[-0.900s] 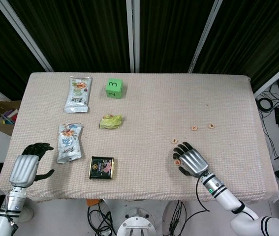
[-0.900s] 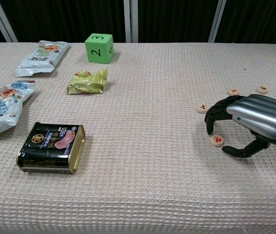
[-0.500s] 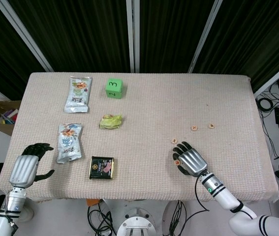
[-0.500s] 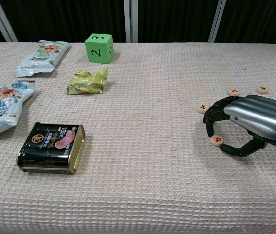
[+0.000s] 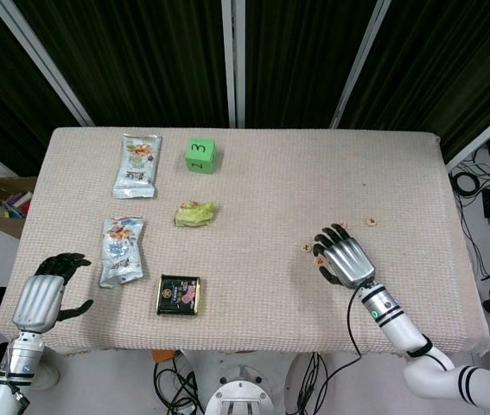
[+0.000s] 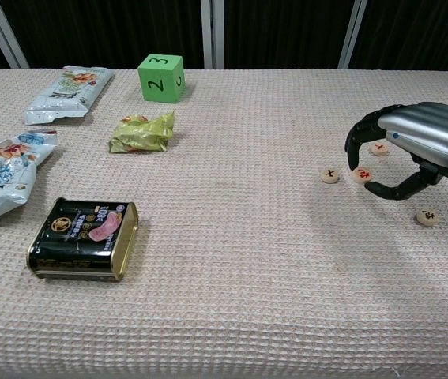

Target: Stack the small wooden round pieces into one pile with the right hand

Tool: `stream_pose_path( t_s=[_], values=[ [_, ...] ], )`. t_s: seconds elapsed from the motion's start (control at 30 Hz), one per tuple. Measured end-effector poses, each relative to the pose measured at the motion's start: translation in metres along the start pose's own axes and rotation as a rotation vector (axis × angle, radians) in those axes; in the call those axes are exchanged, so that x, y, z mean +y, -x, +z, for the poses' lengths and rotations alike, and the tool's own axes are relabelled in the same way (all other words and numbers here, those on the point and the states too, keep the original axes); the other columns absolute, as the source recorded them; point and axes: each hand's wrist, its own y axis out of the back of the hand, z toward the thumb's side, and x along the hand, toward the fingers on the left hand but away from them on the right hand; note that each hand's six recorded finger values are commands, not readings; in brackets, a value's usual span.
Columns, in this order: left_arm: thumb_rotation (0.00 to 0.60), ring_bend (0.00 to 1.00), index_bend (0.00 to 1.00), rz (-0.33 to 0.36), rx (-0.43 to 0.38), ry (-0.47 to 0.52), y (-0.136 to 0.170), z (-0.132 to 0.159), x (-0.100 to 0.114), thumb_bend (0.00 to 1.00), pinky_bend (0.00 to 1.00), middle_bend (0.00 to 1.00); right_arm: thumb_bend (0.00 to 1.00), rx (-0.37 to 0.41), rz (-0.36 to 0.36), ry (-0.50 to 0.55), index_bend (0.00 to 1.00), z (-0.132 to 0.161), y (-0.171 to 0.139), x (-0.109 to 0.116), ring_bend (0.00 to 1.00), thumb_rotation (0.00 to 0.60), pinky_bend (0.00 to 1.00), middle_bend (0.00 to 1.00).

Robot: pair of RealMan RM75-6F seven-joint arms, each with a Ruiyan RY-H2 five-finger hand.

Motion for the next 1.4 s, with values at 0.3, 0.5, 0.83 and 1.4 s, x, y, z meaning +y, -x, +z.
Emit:
stream_pose_path(
  t_s=[0.3, 0.5, 0.83, 1.4],
  values=[
    [0.600, 0.16, 0.30, -0.006, 0.013, 0.006, 0.000, -0.004, -0.001, 0.15, 0.19, 0.21, 0.36, -0.007, 0.053, -0.038, 0.53, 0.004, 0.036, -0.008, 0.13, 0.600, 0.08, 0.28],
    [0.600, 0.16, 0.30, -0.006, 0.015, 0.007, 0.000, -0.005, -0.001, 0.15, 0.19, 0.21, 0.36, -0.022, 0.049, -0.044, 0.52, 0.002, 0.044, -0.010, 0.13, 0.600, 0.07, 0.28],
    [0.600, 0.16, 0.30, -0.007, 0.020, 0.008, 0.001, -0.007, -0.002, 0.15, 0.19, 0.21, 0.36, -0.018, 0.052, -0.043, 0.50, 0.004, 0.049, -0.013, 0.13, 0.600, 0.07, 0.28],
    [0.600, 0.16, 0.30, -0.010, 0.026, 0.013, 0.002, -0.010, -0.003, 0.15, 0.19, 0.21, 0.36, -0.012, 0.050, -0.034, 0.45, 0.009, 0.054, -0.014, 0.13, 0.600, 0.07, 0.28]
  ],
)
